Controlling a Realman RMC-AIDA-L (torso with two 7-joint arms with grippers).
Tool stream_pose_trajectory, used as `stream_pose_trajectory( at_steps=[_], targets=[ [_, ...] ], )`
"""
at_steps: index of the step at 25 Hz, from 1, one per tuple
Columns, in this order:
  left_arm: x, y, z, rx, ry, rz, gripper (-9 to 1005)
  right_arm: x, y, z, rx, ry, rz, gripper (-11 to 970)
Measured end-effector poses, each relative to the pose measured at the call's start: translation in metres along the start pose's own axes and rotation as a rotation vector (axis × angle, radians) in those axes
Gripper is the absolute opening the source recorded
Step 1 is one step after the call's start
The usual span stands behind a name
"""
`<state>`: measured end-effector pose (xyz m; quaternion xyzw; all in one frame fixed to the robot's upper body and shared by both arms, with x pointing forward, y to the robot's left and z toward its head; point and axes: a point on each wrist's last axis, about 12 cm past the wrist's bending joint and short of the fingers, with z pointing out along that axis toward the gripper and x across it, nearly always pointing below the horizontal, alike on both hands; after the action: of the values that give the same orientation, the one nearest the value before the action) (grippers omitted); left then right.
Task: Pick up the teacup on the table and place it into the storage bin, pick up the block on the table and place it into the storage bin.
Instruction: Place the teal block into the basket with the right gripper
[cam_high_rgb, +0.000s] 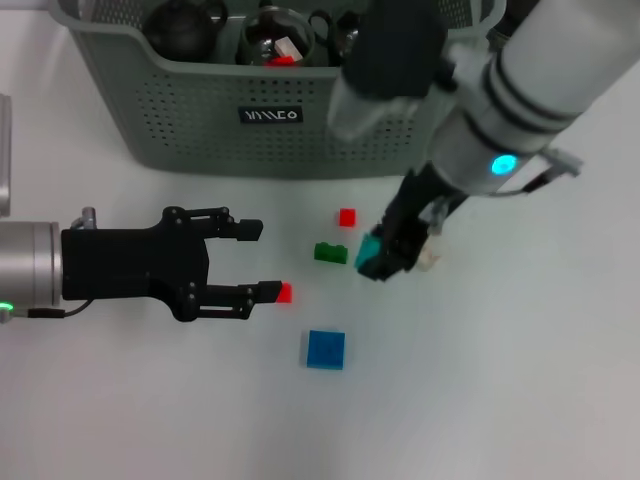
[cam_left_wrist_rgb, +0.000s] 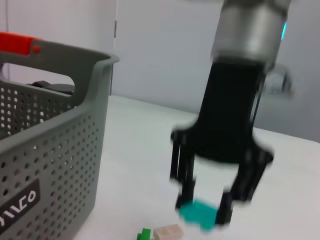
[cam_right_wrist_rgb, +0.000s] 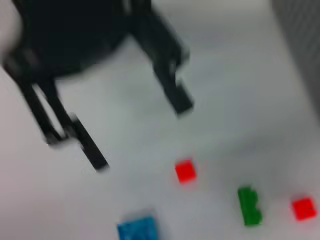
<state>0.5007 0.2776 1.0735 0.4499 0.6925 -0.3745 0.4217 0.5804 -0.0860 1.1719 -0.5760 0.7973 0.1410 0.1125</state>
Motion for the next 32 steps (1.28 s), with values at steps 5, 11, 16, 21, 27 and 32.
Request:
stream_pose_trajectory(
  at_steps=[5, 11, 16, 21, 27, 32],
  targets=[
    [0.001, -0.001, -0.002, -0.003, 0.0, -0.002, 766, -0.009, 0.0, -0.06, -0.044, -0.104, 0.049, 429],
    [0.001, -0.002, -0.001, 0.005, -0.003, 0.011, 766, -0.041, -0.01, -0.15, 0.004, -0.372, 0.132, 426],
    [-0.001, -0.002, 0.0, 0.014, -0.006, 0.015, 766, -0.07, -0.036, -0.158, 0.151, -0.493, 0.163, 427],
    [-0.001, -0.002, 0.001, 0.014, -0.01, 0.015, 766, -0.095, -0.063, -0.113, 0.266, -0.435, 0.157, 427],
    [-0.001, -0.002, 0.001, 0.013, -0.011, 0.01, 766, -0.102, -0.082, -0.056, 0.4, -0.349, 0.145, 428],
    [-0.001, -0.001, 0.001, 0.01, -0.009, 0.009, 766, -0.095, -0.09, -0.027, 0.471, -0.335, 0.135, 429]
  ],
)
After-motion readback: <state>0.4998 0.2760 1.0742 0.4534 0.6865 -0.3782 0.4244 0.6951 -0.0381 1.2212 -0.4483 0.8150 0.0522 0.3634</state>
